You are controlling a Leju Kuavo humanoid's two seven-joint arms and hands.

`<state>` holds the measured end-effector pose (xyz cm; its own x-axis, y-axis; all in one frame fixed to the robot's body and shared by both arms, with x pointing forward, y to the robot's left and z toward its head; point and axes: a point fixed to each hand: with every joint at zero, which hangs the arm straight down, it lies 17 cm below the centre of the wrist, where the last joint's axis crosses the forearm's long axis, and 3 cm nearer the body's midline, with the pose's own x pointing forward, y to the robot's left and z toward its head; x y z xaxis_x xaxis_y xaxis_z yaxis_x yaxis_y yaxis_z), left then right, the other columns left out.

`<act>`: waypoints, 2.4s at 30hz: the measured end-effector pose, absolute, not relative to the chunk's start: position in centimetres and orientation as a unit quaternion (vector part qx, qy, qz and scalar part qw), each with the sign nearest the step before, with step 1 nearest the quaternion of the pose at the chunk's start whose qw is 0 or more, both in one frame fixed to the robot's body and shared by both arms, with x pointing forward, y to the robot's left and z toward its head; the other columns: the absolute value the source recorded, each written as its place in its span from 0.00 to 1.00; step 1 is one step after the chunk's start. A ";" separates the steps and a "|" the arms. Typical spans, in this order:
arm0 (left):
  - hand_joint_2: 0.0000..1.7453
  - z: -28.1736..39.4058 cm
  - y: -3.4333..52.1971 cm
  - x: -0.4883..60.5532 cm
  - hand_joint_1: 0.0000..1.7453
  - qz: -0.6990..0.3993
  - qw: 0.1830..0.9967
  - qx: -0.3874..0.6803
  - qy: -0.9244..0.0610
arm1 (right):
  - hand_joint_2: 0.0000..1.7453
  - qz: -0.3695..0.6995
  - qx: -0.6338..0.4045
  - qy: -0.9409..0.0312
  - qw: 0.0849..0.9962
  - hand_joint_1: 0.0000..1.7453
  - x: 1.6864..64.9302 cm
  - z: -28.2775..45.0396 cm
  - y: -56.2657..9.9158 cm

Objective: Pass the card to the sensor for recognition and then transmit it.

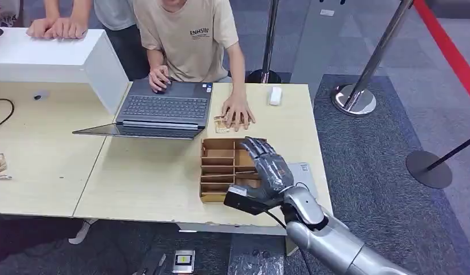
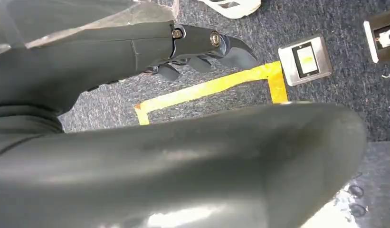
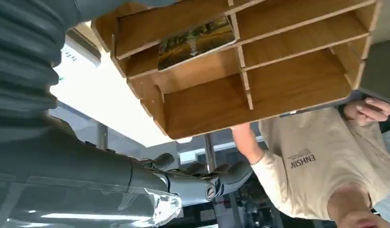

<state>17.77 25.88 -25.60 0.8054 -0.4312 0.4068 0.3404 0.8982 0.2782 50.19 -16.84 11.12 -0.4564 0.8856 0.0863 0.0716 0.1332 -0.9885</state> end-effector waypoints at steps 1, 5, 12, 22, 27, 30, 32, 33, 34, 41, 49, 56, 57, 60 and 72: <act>0.00 -25.6 25.9 17.8 0.00 -0.204 0.945 0.096 -0.236 | 1.00 0.548 -0.366 -0.654 0.373 0.13 50.2 11.0 -16.9; 0.00 -25.6 25.9 17.8 0.00 -0.204 0.945 0.096 -0.236 | 1.00 0.548 -0.367 -0.652 0.374 0.75 50.2 10.7 -17.1; 0.00 -25.6 25.9 17.8 0.00 -0.204 0.945 0.096 -0.236 | 1.00 0.552 -0.367 -0.646 0.379 0.78 50.2 10.0 -17.5; 0.00 -25.6 25.9 17.9 0.00 -0.204 0.945 0.096 -0.237 | 1.00 0.554 -0.366 -0.642 0.383 0.60 50.2 9.4 -17.6; 0.00 -25.6 25.9 17.9 0.00 -0.204 0.945 0.096 -0.237 | 1.00 0.554 -0.364 -0.640 0.387 0.77 50.2 9.1 -17.8; 0.00 -25.6 25.9 17.9 0.00 -0.204 0.945 0.096 -0.237 | 1.00 0.555 -0.364 -0.639 0.389 0.83 50.2 9.0 -17.8; 0.00 -25.5 25.8 18.0 0.00 -0.204 0.945 0.096 -0.237 | 1.00 0.554 -0.364 -0.639 0.390 0.83 50.2 8.9 -17.8; 0.00 -25.5 25.9 18.0 0.00 -0.203 0.945 0.096 -0.237 | 1.00 0.554 -0.363 -0.639 0.390 0.88 50.2 8.9 -17.9; 0.00 -25.5 25.8 18.0 0.00 -0.203 0.945 0.096 -0.237 | 1.00 0.554 -0.363 -0.639 0.391 0.88 50.2 8.9 -17.9; 0.00 -25.5 25.8 18.0 0.00 -0.202 0.945 0.096 -0.238 | 1.00 0.549 -0.360 -0.647 0.388 1.00 50.2 9.1 -17.8; 0.00 -25.5 25.7 18.0 0.00 -0.203 0.944 0.101 -0.238 | 1.00 0.478 -0.309 -0.700 0.431 1.00 50.3 11.2 -17.8; 0.00 -25.5 25.2 18.0 0.00 -0.213 0.942 0.099 -0.240 | 1.00 0.264 -0.127 -0.817 0.497 1.00 52.5 21.9 -17.1; 0.00 -25.5 25.1 18.0 0.00 -0.214 0.942 0.098 -0.241 | 1.00 0.245 -0.108 -0.827 0.494 1.00 52.9 23.7 -17.0; 0.00 -25.4 24.9 18.3 0.00 -0.218 0.940 0.097 -0.243 | 1.00 0.212 -0.078 -0.849 0.478 1.00 54.0 28.6 -17.0; 0.00 -25.0 23.7 19.3 0.00 -0.224 0.937 0.092 -0.252 | 1.00 0.213 -0.126 -0.857 0.453 1.00 59.2 36.0 -18.2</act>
